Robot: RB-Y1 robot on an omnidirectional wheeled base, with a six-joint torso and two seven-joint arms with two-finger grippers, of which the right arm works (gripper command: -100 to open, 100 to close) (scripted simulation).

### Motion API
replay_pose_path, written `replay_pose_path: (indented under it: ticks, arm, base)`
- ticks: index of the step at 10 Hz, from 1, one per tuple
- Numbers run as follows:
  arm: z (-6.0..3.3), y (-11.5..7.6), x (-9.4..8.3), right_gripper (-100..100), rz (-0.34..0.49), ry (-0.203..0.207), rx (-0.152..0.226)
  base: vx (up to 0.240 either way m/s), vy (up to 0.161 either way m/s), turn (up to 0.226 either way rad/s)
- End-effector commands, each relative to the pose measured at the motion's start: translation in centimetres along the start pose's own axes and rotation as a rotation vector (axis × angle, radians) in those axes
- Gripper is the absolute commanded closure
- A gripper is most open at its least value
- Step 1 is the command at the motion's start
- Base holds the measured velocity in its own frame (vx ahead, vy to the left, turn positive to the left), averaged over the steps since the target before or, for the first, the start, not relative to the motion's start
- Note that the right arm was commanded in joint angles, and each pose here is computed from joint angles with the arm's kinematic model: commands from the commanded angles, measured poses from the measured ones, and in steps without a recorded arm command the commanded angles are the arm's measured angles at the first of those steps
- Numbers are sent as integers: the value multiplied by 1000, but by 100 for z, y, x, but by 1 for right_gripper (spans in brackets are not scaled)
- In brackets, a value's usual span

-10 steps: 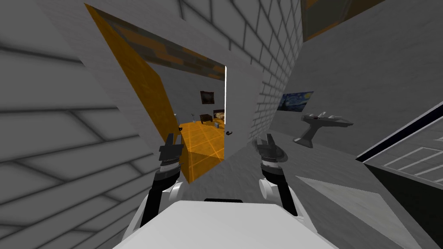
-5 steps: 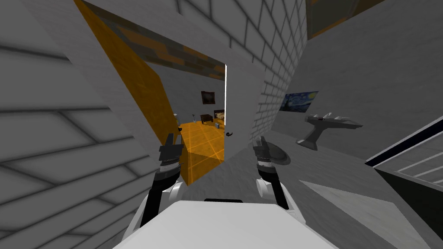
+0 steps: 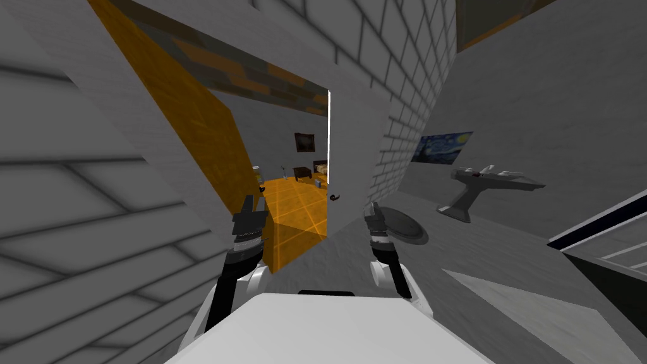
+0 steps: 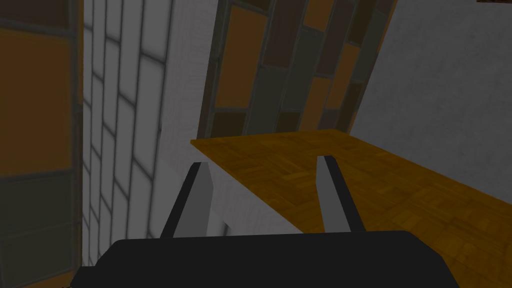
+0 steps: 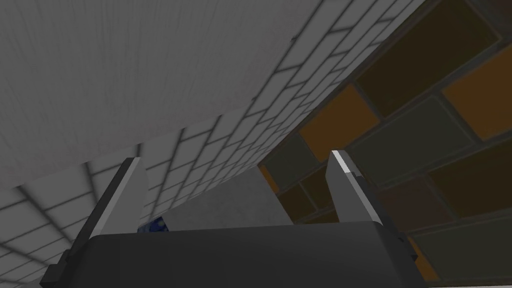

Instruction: Push the door open

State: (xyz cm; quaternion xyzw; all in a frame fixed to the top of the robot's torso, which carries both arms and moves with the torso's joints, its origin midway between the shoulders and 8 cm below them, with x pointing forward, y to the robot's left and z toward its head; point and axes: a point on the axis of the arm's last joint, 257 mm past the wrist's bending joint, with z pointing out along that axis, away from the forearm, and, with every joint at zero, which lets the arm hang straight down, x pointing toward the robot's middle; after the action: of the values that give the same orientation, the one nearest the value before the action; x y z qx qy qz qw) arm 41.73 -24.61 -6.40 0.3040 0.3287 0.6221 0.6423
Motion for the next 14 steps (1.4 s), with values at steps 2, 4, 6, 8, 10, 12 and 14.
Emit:
replay_pose_path:
  ticks: [2,4,6,8,10,12,14]
  arm:
    - [-13,-246,105,-100,13,25,35]
    - [-45,-399,152,-100,20,36,60]
    - [-83,-553,200,-100,26,48,86]
    - [-110,-679,248,-100,32,60,106]
    - [-122,-840,351,-100,44,85,126]
    - [-166,-981,402,-100,50,98,151]
    - [-244,-1166,452,-100,56,110,188]
  base:
    - [57,-39,43]
    - [60,-41,26]
    - [74,-44,40]
    - [47,-40,25]
    - [63,-47,42]
    - [53,-41,32]
    - [42,-42,22]
